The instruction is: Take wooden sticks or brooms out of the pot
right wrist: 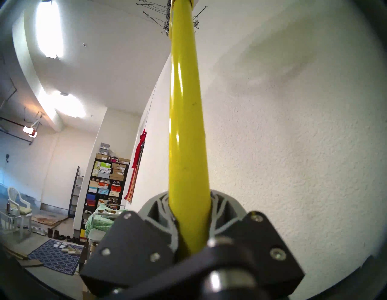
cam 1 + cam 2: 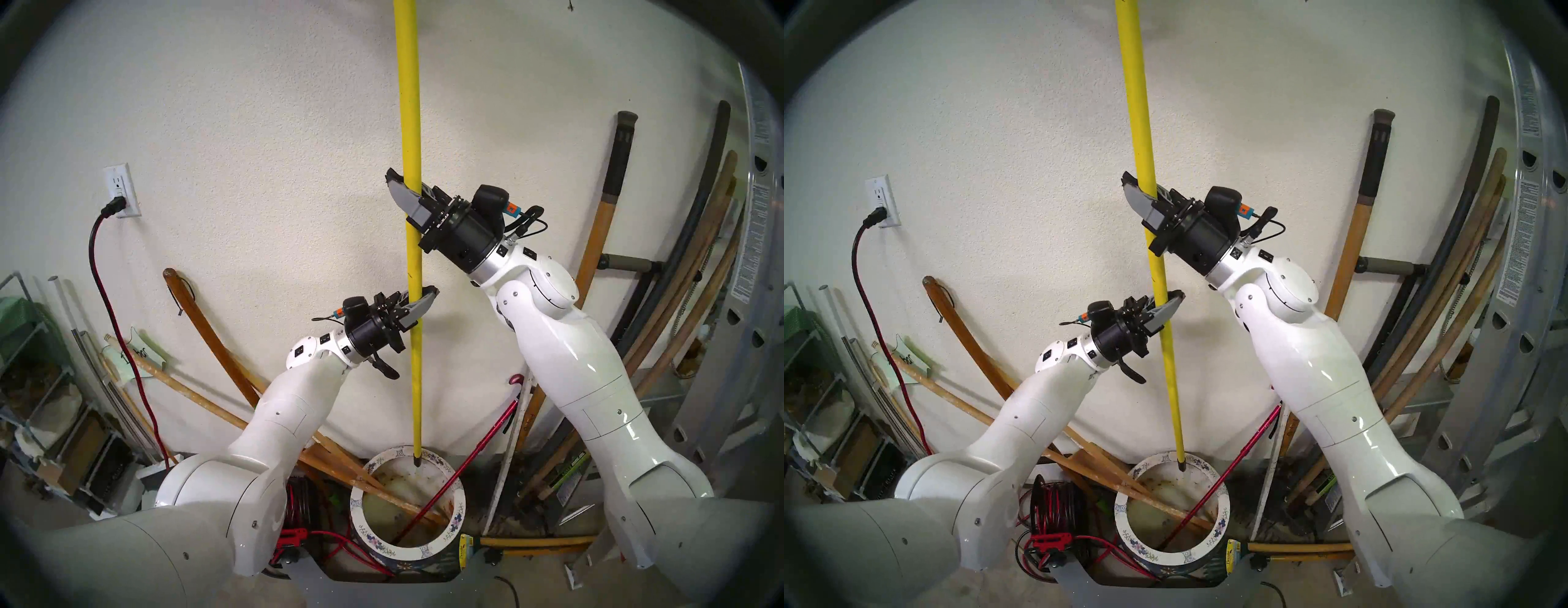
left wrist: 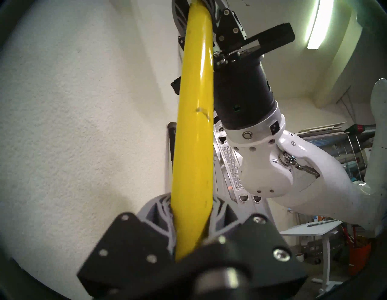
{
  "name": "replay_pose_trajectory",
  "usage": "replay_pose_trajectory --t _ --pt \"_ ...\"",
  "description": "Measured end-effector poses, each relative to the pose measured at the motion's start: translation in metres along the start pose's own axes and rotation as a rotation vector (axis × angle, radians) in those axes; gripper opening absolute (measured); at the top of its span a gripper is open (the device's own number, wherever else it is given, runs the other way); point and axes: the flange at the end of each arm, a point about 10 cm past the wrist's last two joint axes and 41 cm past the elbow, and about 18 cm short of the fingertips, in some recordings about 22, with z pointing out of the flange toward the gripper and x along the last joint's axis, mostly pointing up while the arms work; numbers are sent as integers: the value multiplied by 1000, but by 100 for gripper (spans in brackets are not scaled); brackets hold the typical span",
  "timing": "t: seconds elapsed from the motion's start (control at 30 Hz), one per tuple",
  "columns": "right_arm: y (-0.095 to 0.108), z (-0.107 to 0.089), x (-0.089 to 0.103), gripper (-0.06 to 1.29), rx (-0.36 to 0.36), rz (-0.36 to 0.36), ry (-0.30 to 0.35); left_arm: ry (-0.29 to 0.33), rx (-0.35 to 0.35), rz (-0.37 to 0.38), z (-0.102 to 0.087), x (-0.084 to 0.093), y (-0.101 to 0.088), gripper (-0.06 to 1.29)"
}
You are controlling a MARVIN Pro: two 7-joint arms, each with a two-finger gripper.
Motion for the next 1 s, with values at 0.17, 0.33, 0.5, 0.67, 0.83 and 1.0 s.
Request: replay_pose_trajectory --t 0.17,0.33,0.5,0.67,0.83,1.0 --pt "-1 9 5 18 -2 19 4 -9 -33 -18 0 13 -3 20" --pt "-1 15 11 18 -9 39 8 -11 -60 -42 1 23 -2 20" --pt "-6 20 16 18 -11 69 11 -9 -81 -75 2 31 1 20" --pt "-13 25 22 18 1 92 14 -8 -100 -87 3 39 3 20" --pt "-26 33 27 18 27 120 17 -6 -113 -89 2 51 4 20" --pt "-44 43 29 18 68 153 13 -9 -116 -83 -4 64 5 20"
